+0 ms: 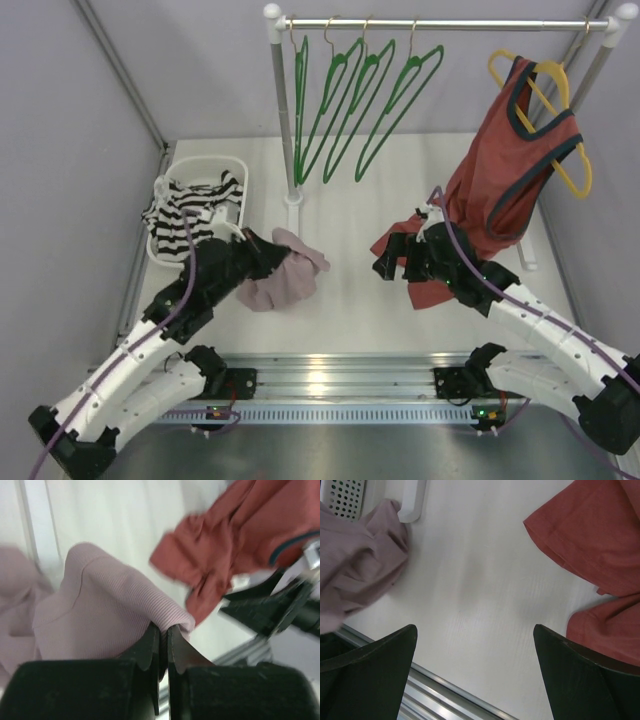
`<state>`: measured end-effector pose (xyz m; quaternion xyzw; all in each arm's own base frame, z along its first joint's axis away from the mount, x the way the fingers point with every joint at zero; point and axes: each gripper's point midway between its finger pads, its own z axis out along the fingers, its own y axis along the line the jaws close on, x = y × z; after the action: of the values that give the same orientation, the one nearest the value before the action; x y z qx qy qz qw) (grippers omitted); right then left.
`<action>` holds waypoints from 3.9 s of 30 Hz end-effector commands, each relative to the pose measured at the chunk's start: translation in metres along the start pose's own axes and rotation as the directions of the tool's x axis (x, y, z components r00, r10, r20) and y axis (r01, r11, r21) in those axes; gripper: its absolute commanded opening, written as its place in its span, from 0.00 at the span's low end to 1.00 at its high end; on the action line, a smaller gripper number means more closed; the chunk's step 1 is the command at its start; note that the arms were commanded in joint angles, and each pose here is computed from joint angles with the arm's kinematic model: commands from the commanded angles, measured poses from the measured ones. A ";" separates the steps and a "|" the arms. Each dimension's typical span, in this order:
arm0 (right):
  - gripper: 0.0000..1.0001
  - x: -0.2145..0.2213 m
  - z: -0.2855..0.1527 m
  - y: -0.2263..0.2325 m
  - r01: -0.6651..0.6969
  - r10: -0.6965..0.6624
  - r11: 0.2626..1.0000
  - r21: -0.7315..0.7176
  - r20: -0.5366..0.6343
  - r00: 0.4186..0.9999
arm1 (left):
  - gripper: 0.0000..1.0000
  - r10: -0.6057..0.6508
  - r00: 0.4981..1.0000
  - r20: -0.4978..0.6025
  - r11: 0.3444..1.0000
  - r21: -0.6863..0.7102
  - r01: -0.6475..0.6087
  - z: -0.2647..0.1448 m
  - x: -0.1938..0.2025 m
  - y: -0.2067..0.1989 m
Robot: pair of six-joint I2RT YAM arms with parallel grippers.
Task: Place the tank top on the hanger
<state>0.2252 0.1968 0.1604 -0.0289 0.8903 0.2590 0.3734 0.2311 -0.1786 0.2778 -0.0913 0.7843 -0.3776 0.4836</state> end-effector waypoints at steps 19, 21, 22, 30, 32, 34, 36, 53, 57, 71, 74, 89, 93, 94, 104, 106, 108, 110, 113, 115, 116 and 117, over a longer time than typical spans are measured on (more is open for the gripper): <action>0.93 0.062 0.037 0.015 -0.084 0.074 0.994 -0.076 -0.127 0.989 | 0.49 0.076 0.920 -0.385 0.987 -0.104 -0.125 -0.011 0.209 0.036; 0.88 0.070 0.044 0.013 -0.092 0.084 0.995 -0.047 -0.157 0.984 | 0.56 0.106 0.926 -0.361 0.981 -0.116 -0.158 -0.013 0.197 0.038; 0.86 0.072 0.046 0.013 -0.093 0.086 0.995 -0.039 -0.163 0.983 | 0.57 0.112 0.932 -0.345 0.981 -0.109 -0.159 -0.013 0.189 0.031; 0.74 0.085 0.067 0.018 -0.115 0.108 0.993 -0.023 -0.200 0.974 | 0.58 0.125 0.959 -0.254 0.949 -0.250 -0.190 -0.008 0.167 0.049; 0.72 0.085 0.071 0.021 -0.114 0.107 0.993 -0.025 -0.200 0.974 | 0.59 0.135 0.958 -0.252 0.941 -0.270 -0.203 -0.003 0.168 0.050; 0.67 0.090 0.076 0.022 -0.113 0.106 0.993 -0.019 -0.216 0.971 | 0.59 0.141 0.956 -0.259 0.936 -0.280 -0.214 0.004 0.171 0.050; 0.61 0.094 0.080 0.022 -0.107 0.101 0.994 -0.016 -0.232 0.968 | 0.59 0.128 0.954 -0.271 0.931 -0.298 -0.210 0.009 0.173 0.054; 0.00 0.077 0.042 -0.017 -0.017 0.033 0.992 0.128 -0.125 0.992 | 0.59 0.088 0.915 -0.393 0.931 -0.295 -0.216 0.049 0.169 0.078; 0.00 0.057 0.020 -0.011 -0.003 0.007 0.996 0.086 -0.050 0.999 | 0.59 0.094 0.901 -0.423 0.938 -0.266 -0.222 0.057 0.178 0.073; 0.00 0.010 -0.024 0.014 0.141 -0.138 0.990 -0.027 0.090 0.986 | 0.59 0.139 0.916 -0.377 0.972 -0.127 -0.199 0.072 0.154 0.029; 0.00 -0.008 -0.033 0.023 0.177 -0.168 0.983 -0.045 0.150 0.974 | 0.61 0.170 0.925 -0.341 0.971 -0.105 -0.217 0.072 0.139 0.018; 0.00 -0.027 -0.048 0.063 0.259 -0.225 0.946 -0.193 0.180 0.957 | 0.61 0.091 0.908 -0.409 0.973 -0.160 -0.169 0.093 0.139 0.032; 0.00 -0.006 -0.032 0.067 0.230 -0.204 0.940 -0.251 0.126 0.971 | 0.61 0.125 0.932 -0.341 0.985 -0.070 -0.158 0.086 0.116 0.007; 0.00 -0.002 -0.029 0.072 0.222 -0.196 0.934 -0.281 0.117 0.974 | 0.62 0.129 0.933 -0.337 0.987 -0.051 -0.155 0.084 0.114 0.003; 0.00 0.042 0.006 0.115 0.250 -0.244 0.910 -0.330 0.061 0.968 | 0.63 0.016 0.918 -0.396 0.997 0.081 0.017 0.067 0.139 -0.016; 0.00 0.045 0.011 0.114 0.252 -0.249 0.913 -0.320 0.050 0.967 | 0.62 0.012 0.914 -0.405 0.997 0.072 0.019 0.066 0.145 -0.009; 0.00 0.043 0.010 0.115 0.254 -0.249 0.911 -0.326 0.058 0.967 | 0.63 0.017 0.913 -0.408 0.998 0.069 0.012 0.066 0.147 -0.005; 0.00 0.043 0.009 0.115 0.260 -0.255 0.908 -0.328 0.059 0.965 | 0.63 0.016 0.907 -0.420 0.996 0.087 0.023 0.067 0.151 -0.008; 0.00 0.046 0.011 0.112 0.266 -0.265 0.909 -0.319 0.049 0.963 | 0.63 -0.001 0.887 -0.462 0.994 0.093 0.049 0.067 0.160 -0.010; 0.00 0.047 0.011 0.111 0.264 -0.263 0.910 -0.320 0.049 0.964 | 0.63 -0.020 0.887 -0.462 0.991 0.106 0.077 0.069 0.159 -0.016; 0.00 0.050 0.012 0.111 0.263 -0.263 0.910 -0.322 0.043 0.964 | 0.63 -0.028 0.883 -0.469 0.991 0.104 0.087 0.070 0.162 -0.016; 0.00 0.049 0.012 0.111 0.261 -0.260 0.909 -0.324 0.046 0.964 | 0.63 -0.045 0.885 -0.463 0.988 0.111 0.108 0.071 0.160 -0.020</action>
<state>0.1639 0.2911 0.1401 -0.2152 0.8489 0.3196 0.3618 0.1989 -0.2933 0.1412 0.0080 0.8728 -0.4068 0.2697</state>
